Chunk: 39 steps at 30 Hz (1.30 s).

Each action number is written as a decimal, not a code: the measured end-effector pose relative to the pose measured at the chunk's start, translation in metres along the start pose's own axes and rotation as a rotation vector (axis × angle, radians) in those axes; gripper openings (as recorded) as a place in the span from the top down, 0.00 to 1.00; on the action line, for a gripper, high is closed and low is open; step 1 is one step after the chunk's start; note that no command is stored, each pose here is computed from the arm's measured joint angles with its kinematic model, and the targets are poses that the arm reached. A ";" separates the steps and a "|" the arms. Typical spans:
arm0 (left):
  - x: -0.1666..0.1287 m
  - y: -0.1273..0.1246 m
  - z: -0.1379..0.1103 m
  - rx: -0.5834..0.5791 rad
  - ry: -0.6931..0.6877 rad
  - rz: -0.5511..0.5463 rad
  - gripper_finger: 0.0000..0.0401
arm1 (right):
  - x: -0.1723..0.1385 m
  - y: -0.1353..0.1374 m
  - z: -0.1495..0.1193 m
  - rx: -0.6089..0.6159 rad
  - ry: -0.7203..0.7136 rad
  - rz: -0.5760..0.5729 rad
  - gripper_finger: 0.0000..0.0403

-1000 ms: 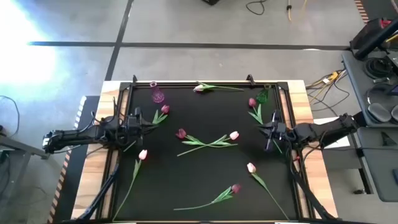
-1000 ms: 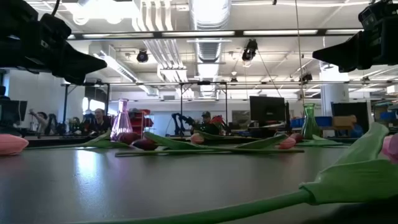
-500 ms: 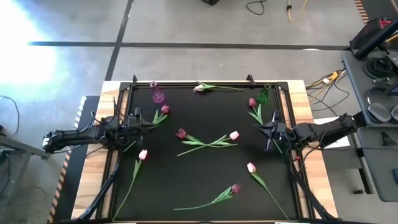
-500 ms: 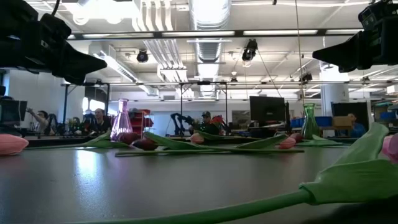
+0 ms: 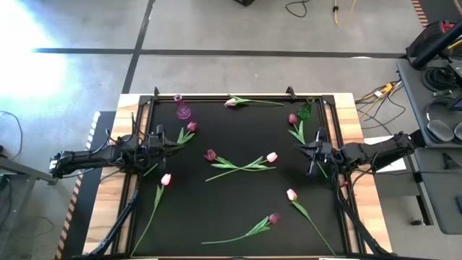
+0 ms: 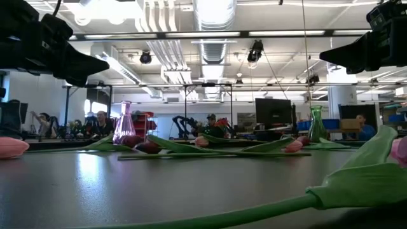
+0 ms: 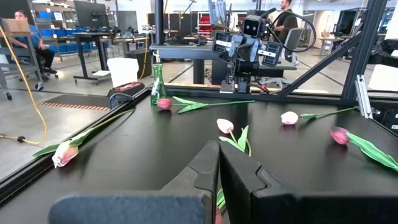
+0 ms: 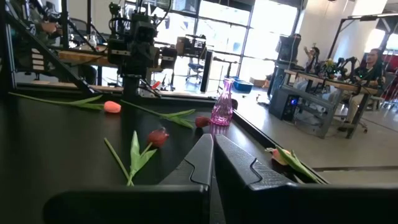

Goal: Sort flowers into vase by color

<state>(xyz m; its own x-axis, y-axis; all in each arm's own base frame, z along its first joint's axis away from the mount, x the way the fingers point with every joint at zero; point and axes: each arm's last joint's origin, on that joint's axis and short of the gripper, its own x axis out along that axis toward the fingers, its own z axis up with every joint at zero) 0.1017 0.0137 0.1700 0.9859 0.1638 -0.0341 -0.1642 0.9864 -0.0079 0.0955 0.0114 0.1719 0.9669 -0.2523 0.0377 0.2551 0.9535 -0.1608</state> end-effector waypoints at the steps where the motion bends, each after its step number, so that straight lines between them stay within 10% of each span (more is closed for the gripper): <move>1: 0.000 0.000 0.000 0.000 0.000 0.000 1.00 | 0.000 0.000 0.000 0.000 0.000 0.000 0.98; 39: 0.000 0.000 0.000 0.000 0.000 0.000 1.00 | -0.001 -0.003 0.015 -0.005 -0.143 -0.035 0.98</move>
<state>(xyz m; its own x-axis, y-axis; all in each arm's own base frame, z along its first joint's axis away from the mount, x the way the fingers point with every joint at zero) 0.1017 0.0137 0.1699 0.9860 0.1634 -0.0343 -0.1638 0.9865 -0.0079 0.0936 0.0108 0.1872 0.9484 -0.2584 0.1839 0.2885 0.9437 -0.1617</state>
